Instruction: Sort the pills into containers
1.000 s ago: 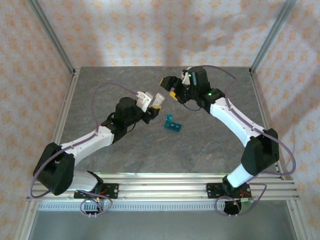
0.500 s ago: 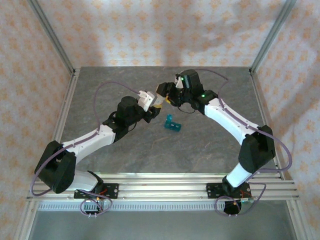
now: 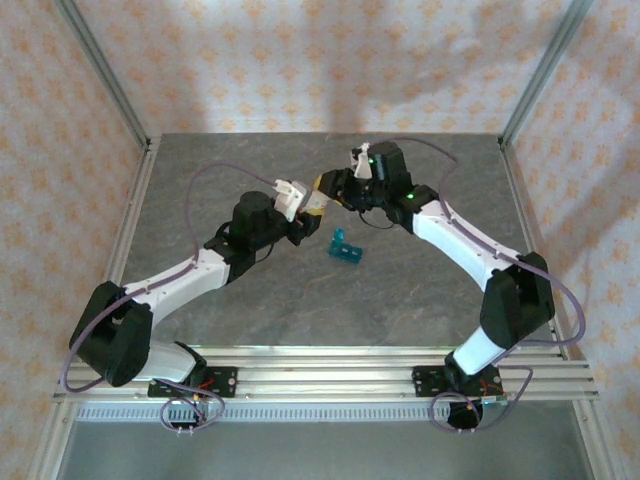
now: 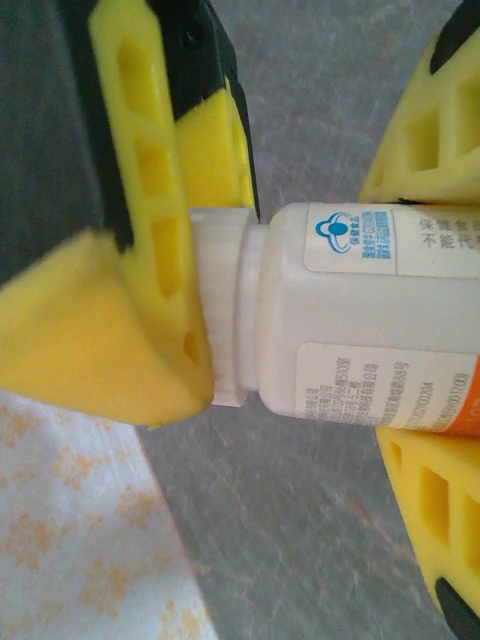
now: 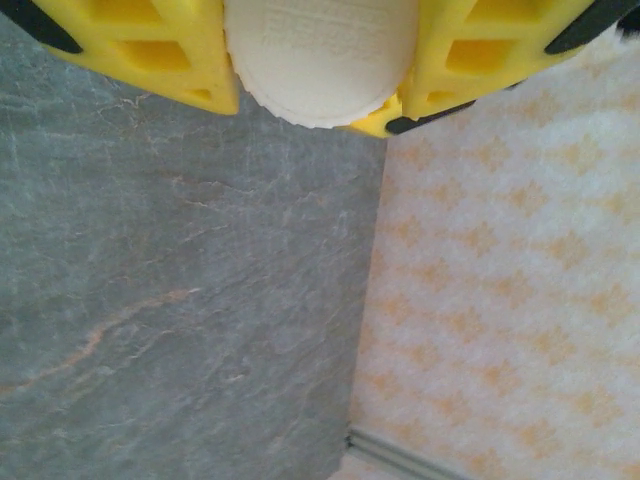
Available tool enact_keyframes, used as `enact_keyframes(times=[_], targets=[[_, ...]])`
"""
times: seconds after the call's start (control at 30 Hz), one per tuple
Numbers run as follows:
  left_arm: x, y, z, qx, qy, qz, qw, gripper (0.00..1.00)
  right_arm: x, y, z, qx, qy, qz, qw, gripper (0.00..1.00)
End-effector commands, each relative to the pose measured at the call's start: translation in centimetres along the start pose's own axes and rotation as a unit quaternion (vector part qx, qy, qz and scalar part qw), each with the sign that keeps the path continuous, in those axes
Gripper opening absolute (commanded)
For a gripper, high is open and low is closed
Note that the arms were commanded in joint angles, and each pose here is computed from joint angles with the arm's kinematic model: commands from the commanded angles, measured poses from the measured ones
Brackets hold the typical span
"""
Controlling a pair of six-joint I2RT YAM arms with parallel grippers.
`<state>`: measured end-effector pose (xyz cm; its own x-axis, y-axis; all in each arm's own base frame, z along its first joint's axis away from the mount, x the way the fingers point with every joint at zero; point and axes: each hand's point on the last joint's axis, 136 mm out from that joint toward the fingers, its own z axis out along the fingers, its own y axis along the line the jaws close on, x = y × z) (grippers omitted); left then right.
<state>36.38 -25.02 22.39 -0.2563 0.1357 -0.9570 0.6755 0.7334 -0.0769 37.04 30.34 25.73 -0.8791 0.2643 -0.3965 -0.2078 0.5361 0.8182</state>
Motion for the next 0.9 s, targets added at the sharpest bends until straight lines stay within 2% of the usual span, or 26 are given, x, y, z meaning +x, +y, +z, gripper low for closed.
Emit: enact_keyframes(times=[0.0, 0.07, 0.17, 0.23, 0.3, 0.37, 0.6, 0.7, 0.87], targets=[[-4.6, -2.4, -1.2, 0.091, -0.069, -0.037, 0.993, 0.0, -1.8, 1.8, -1.8, -0.067, -0.028, -0.097, 0.993, 0.39], [-5.1, -2.9, -1.6, 0.116, -0.077, -0.053, 0.989, 0.0, -1.8, 1.7, -2.1, -0.08, -0.022, -0.104, 0.991, 0.39], [-5.1, -3.0, -1.6, 0.121, -0.076, -0.056, 0.988, 0.0, -1.9, 2.5, -2.5, -0.093, -0.016, -0.103, 0.99, 0.43], [-4.8, -2.7, -1.5, 0.109, -0.071, -0.05, 0.99, 0.0, -2.2, 2.8, -2.8, -0.09, -0.022, -0.097, 0.991, 0.55], [-4.0, -2.0, -1.2, 0.089, -0.059, -0.043, 0.993, 0.0, -2.7, 3.0, -3.6, -0.073, -0.039, -0.09, 0.992, 0.74], [-3.5, -1.4, -1.1, 0.068, -0.05, -0.033, 0.996, 0.0, -3.2, 2.9, -4.3, -0.053, -0.052, -0.082, 0.994, 0.79], [-2.2, 0.3, -1.2, 0.0, -0.03, 0.016, 0.999, 0.0, -3.9, -0.3, -5.0, 0.05, -0.067, 0.016, 0.996, 0.82], [-2.1, 0.5, -1.2, -0.014, -0.024, 0.032, 0.999, 0.0, -3.6, -1.0, -4.4, 0.062, -0.059, 0.054, 0.995, 0.82], [-1.7, 0.3, -0.8, -0.02, -0.015, 0.044, 0.999, 0.0, -2.9, -0.3, -3.3, 0.055, -0.051, 0.063, 0.995, 0.82]])
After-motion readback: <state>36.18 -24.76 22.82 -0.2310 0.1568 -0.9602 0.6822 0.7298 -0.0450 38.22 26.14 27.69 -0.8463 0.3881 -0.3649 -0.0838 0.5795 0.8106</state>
